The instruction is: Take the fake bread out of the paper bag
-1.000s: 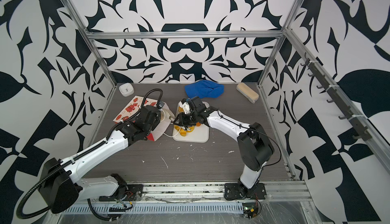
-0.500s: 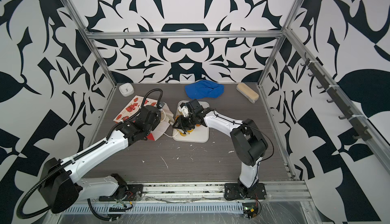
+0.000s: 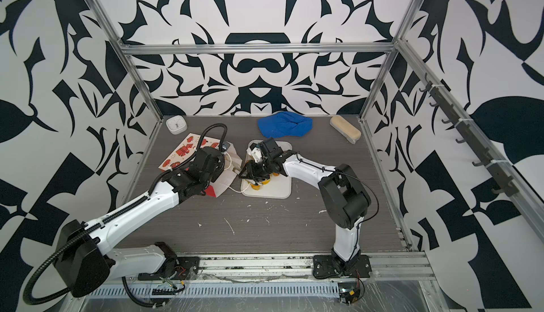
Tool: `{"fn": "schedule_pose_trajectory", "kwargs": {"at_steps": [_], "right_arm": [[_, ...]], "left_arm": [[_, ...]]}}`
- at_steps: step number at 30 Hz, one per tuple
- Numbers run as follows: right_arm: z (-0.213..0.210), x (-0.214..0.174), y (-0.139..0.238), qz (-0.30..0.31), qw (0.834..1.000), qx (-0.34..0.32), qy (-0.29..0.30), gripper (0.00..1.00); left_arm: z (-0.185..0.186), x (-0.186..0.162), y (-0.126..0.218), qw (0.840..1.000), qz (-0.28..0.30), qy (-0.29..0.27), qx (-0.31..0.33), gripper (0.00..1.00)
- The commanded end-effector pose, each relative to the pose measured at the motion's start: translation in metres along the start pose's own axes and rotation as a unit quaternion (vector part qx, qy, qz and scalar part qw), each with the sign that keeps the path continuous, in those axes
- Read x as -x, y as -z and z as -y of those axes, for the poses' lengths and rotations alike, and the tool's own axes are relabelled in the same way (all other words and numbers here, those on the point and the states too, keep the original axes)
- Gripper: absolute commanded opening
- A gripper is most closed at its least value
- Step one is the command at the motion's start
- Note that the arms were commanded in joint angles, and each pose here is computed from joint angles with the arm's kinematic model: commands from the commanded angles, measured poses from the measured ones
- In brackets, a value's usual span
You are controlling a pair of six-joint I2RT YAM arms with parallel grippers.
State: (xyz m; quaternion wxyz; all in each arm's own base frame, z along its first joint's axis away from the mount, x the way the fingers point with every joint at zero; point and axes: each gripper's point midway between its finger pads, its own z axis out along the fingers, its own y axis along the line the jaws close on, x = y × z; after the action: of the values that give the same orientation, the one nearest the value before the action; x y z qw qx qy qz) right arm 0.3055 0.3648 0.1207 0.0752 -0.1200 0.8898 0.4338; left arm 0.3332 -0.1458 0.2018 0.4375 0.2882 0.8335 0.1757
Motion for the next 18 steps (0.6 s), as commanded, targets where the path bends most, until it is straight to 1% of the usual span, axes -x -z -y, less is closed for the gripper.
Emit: {"fn": "schedule_pose_trajectory", "kwargs": {"at_steps": [1, 10, 18], "right_arm": [[-0.031, 0.018, 0.008, 0.021, 0.999, 0.038, 0.032, 0.43], [-0.040, 0.022, -0.001, 0.011, 0.997, 0.065, 0.029, 0.43], [-0.040, 0.023, -0.008, 0.002, 0.997, 0.073, 0.029, 0.43]], "left_arm": [[-0.002, 0.008, 0.002, 1.000, 0.009, 0.015, -0.003, 0.00], [0.001, 0.008, 0.000, 1.000, 0.008, 0.014, -0.010, 0.00], [0.004, 0.006, -0.001, 1.000, 0.004, 0.017, -0.012, 0.00]]}}
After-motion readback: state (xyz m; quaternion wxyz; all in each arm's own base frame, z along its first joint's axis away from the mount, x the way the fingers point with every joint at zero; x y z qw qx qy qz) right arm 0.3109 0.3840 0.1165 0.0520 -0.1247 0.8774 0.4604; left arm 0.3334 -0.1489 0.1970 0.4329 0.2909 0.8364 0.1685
